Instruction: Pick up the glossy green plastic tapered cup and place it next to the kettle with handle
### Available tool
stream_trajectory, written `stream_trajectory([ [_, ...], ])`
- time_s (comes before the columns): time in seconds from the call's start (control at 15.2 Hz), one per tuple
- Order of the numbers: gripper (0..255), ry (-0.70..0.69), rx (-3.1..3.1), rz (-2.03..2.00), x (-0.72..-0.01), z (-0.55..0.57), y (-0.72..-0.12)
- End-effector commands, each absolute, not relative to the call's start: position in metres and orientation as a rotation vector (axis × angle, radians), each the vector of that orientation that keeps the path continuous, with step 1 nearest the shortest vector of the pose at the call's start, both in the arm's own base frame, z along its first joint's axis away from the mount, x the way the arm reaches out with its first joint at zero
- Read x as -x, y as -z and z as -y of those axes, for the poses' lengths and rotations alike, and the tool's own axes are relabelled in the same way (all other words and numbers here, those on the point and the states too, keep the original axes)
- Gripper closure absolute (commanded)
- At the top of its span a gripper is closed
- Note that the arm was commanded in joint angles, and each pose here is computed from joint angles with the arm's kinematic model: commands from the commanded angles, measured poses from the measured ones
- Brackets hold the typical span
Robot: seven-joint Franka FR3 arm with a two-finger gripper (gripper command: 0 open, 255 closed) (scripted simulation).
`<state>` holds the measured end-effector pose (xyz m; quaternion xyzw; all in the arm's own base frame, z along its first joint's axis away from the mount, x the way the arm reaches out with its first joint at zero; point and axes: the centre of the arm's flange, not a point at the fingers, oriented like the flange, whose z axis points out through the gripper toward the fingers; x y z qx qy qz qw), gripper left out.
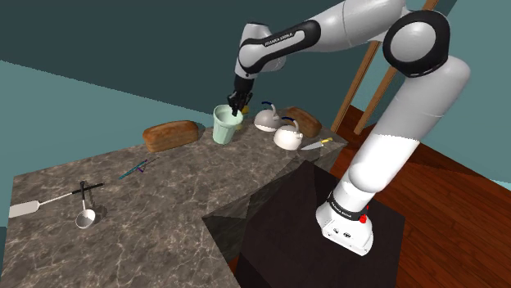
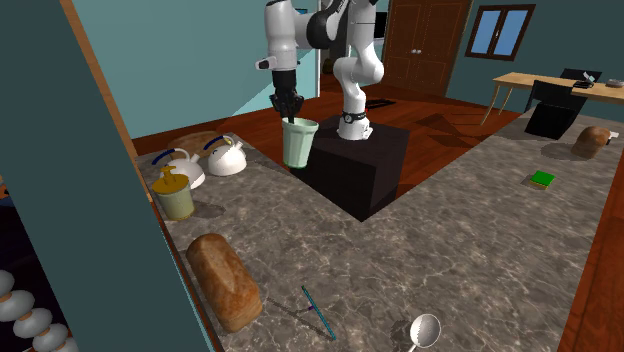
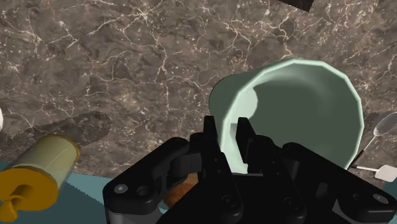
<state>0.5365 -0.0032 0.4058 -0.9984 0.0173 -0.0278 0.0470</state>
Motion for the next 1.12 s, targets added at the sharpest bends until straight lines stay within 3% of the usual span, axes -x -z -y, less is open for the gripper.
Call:
stream_trajectory([
  [0.0, 255, 0.086, 3.046, -0.05, -0.531, 0.029, -0.407],
  [1.06, 255, 0.086, 3.046, -0.05, -0.482, 0.234, -0.407],
])
